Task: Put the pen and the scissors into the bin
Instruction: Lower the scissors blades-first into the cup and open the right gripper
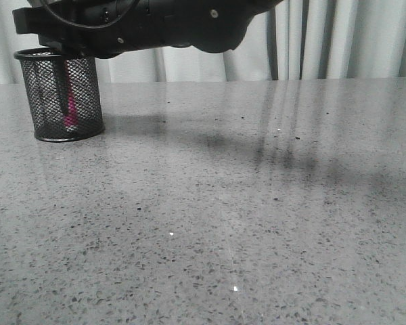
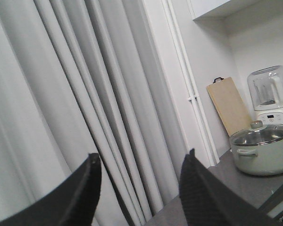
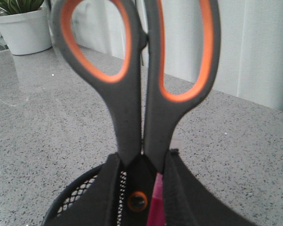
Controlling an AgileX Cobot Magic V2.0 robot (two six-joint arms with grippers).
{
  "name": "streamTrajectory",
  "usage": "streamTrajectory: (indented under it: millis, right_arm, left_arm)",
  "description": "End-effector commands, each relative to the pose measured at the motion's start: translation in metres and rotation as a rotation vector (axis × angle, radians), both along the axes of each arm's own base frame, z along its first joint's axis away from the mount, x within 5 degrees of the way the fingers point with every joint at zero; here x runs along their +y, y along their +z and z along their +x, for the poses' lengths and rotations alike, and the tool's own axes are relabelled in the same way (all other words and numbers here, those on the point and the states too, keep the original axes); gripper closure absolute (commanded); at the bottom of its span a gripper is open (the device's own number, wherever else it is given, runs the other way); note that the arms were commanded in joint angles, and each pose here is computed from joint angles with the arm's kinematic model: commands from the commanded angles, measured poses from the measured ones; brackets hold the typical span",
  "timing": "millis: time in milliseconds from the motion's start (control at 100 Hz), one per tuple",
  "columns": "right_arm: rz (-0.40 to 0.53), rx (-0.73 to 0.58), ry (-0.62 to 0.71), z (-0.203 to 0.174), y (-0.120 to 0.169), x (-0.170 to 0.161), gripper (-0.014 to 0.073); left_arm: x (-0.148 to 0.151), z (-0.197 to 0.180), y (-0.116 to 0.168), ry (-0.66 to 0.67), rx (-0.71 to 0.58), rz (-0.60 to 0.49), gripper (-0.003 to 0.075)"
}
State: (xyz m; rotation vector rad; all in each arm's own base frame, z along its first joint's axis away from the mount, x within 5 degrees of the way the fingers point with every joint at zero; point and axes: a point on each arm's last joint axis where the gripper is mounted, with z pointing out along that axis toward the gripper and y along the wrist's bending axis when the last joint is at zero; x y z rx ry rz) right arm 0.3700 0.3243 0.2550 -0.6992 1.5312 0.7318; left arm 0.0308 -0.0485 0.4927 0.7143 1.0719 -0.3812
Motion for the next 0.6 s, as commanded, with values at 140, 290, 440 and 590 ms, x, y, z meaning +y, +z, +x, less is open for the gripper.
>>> streamTrajectory:
  millis: [140,290,440,590]
  right_arm:
    - [0.061,-0.064,-0.012,-0.002,0.038,-0.007,0.0375]
    - [0.080,-0.050,-0.015,-0.003,0.043,-0.008,0.0215]
    - [0.115,-0.087,-0.004,-0.009,0.060,-0.011,0.0213]
    - [0.158,-0.149,-0.002,-0.021,0.096,-0.021,0.0298]
  left_arm:
    - [0.003,-0.002,0.009,0.006,-0.022,-0.054,0.0377]
    - [0.003,-0.002,0.009,0.003,-0.020,-0.051,0.0395]
    - [0.001,-0.002,0.007,-0.006,-0.013,-0.032,0.0419]
    - [0.006,0.000,0.004,0.049,0.027,-0.027,0.0517]
